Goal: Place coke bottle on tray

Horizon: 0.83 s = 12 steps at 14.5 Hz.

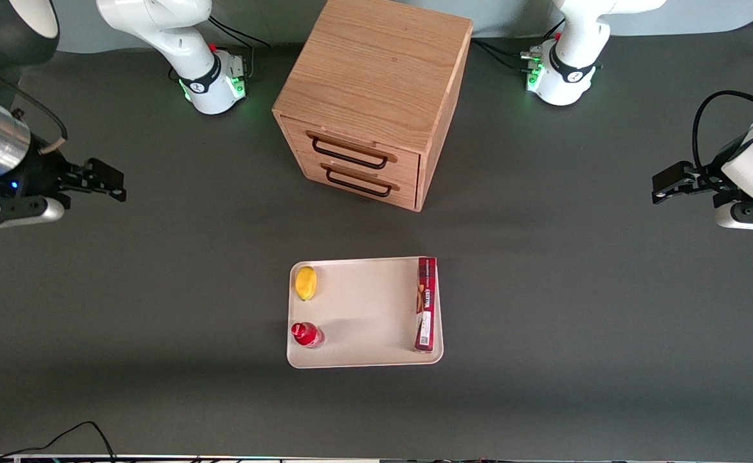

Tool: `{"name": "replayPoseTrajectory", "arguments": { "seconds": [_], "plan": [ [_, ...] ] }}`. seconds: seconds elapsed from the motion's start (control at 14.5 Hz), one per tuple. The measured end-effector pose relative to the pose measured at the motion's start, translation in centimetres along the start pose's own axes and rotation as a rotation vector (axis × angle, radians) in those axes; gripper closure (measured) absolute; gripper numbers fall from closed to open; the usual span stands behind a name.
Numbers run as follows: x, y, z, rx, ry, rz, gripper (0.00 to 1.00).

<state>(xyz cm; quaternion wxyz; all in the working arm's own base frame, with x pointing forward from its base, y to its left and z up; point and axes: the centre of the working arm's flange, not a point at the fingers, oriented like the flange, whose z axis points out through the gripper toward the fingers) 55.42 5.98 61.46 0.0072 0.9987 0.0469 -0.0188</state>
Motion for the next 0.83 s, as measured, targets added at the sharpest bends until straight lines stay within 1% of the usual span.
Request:
{"name": "replayPoseTrajectory", "arguments": {
  "seconds": [0.28, 0.48, 0.62, 0.83],
  "plan": [
    [-4.1, 0.7, 1.0, -0.006, 0.057, 0.0, 0.0],
    [-5.4, 2.0, 0.6, -0.01, 0.084, -0.014, 0.0],
    [-5.6, 2.9, -0.6, -0.01, 0.084, -0.016, 0.0],
    [-5.7, 3.3, -2.3, 0.002, 0.063, -0.013, 0.0]
  ]
}}
